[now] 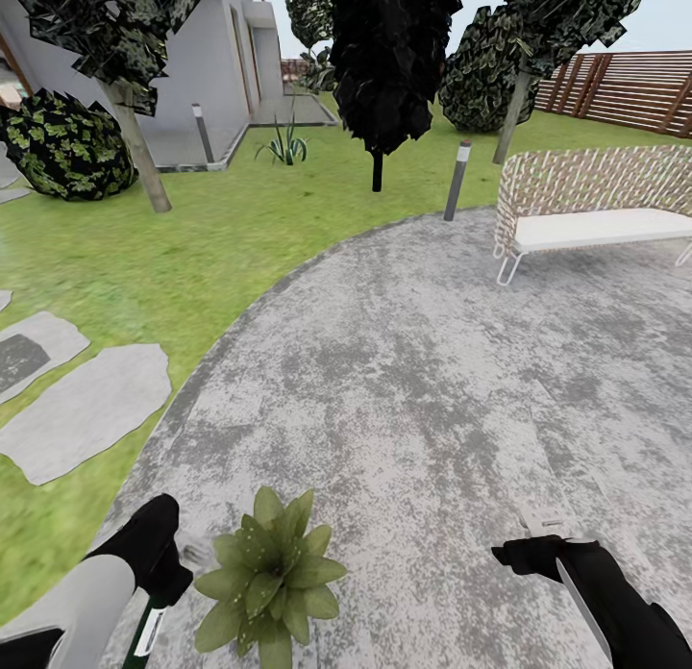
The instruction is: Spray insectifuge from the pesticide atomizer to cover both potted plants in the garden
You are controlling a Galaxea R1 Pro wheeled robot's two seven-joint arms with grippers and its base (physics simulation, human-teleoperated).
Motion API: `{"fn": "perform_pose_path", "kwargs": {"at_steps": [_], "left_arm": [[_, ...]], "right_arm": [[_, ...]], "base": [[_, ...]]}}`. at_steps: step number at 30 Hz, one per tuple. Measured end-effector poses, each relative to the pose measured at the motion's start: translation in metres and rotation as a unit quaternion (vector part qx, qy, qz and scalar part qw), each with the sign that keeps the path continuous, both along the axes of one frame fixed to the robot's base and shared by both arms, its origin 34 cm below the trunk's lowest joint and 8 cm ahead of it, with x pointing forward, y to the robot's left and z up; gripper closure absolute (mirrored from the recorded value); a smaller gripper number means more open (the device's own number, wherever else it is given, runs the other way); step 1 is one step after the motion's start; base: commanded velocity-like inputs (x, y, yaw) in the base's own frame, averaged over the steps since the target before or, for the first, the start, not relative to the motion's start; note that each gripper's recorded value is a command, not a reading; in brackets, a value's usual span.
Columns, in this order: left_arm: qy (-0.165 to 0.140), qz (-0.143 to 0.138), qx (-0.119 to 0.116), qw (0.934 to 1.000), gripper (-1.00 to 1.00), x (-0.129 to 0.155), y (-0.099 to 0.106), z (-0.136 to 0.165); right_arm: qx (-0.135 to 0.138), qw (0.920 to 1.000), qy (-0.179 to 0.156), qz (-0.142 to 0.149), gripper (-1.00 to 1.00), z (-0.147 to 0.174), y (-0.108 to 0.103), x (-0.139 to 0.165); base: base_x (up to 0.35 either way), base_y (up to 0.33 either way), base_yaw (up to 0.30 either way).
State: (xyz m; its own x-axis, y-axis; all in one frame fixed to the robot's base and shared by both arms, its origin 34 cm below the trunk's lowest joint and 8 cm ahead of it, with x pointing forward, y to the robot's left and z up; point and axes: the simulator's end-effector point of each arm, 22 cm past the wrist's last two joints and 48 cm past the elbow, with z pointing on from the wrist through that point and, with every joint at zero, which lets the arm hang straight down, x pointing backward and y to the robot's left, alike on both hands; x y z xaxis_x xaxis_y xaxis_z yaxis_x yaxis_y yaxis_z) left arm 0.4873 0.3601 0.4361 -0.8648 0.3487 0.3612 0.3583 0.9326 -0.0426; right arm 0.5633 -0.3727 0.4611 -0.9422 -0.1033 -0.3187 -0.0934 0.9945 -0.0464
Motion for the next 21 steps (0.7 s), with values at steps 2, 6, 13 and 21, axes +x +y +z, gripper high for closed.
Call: {"fn": "perform_pose_path", "kwargs": {"at_steps": [2, 6, 13, 21], "left_arm": [[0.000, 0.000, -0.002, 1.0000, 1.00, 0.000, -0.003, -0.001], [-0.023, 0.001, -0.011, 0.9997, 1.00, 0.020, -0.016, 0.004], [-0.039, -0.009, -0.033, 0.9986, 1.00, 0.039, -0.053, 0.007], [-0.053, -0.013, -0.035, 0.9979, 1.00, 0.057, -0.058, 0.014]], "right_arm": [[0.000, 1.0000, 0.000, 0.000, -1.00, 0.000, 0.000, 0.000], [0.000, 1.0000, 0.000, 0.000, -1.00, 0.000, 0.000, 0.000], [0.000, 1.0000, 0.000, 0.000, -1.00, 0.000, 0.000, 0.000], [0.000, 1.0000, 0.000, 0.000, -1.00, 0.000, 0.000, 0.000]], "base": [[0.000, 0.000, 0.000], [0.000, 0.000, 0.000], [0.000, 0.000, 0.000], [0.000, 0.000, 0.000]]}}
